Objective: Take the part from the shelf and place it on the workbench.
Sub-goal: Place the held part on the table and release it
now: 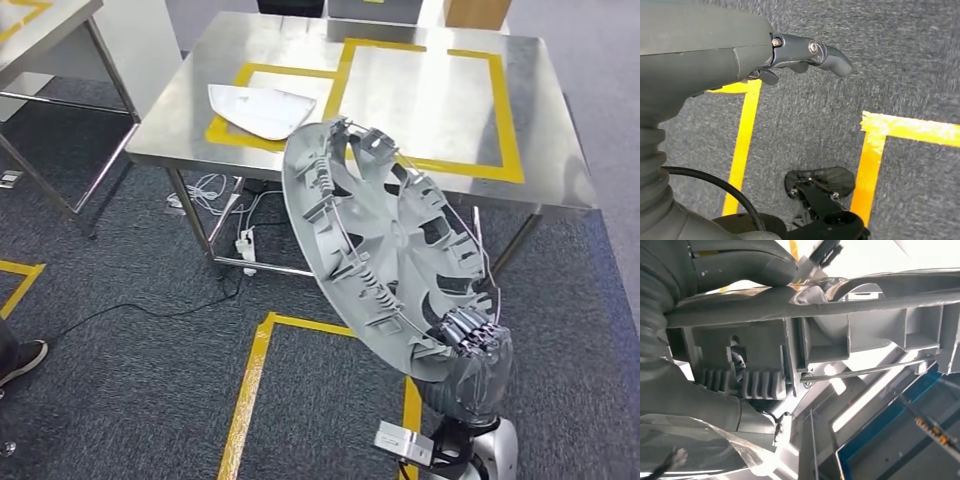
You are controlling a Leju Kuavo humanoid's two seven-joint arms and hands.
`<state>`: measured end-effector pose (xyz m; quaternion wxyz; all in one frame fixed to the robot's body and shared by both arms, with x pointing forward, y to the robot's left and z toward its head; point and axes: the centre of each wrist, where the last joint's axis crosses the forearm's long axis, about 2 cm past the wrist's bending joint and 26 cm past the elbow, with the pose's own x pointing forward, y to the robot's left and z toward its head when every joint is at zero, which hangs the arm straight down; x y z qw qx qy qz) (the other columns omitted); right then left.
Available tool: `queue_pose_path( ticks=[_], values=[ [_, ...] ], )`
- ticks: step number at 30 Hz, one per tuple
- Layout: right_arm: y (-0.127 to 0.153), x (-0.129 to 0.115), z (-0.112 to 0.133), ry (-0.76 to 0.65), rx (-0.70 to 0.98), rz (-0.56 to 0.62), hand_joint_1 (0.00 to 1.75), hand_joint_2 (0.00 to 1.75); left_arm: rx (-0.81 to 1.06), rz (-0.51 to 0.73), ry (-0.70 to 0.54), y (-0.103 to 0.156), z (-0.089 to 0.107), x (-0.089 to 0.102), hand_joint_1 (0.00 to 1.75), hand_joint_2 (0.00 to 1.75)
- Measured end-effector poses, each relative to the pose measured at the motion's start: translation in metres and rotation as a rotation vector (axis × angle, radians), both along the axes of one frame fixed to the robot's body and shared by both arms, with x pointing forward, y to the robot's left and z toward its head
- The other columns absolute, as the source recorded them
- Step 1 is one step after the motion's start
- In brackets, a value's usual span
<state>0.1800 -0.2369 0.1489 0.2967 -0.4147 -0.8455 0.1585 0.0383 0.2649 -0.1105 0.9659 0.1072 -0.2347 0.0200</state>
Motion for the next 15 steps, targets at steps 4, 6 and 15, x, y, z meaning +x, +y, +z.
queue_pose_path(
  ticks=[4,6,15],
  values=[
    [0.0006,-0.0006,-0.0003,0.004,0.003,0.002,1.75,1.75,0.001,0.000,-0.002,0.0003,0.0001,0.0011,0.00,1.75],
    [0.0013,-0.0007,-0.0002,0.004,0.004,0.004,1.75,1.75,0.001,0.002,-0.001,0.0007,0.0000,0.0006,0.00,1.75],
    [-0.0005,-0.0013,-0.0006,-0.018,-0.077,0.013,1.75,1.75,0.011,0.003,-0.005,0.0025,0.0000,0.0013,0.00,1.75]
  ],
)
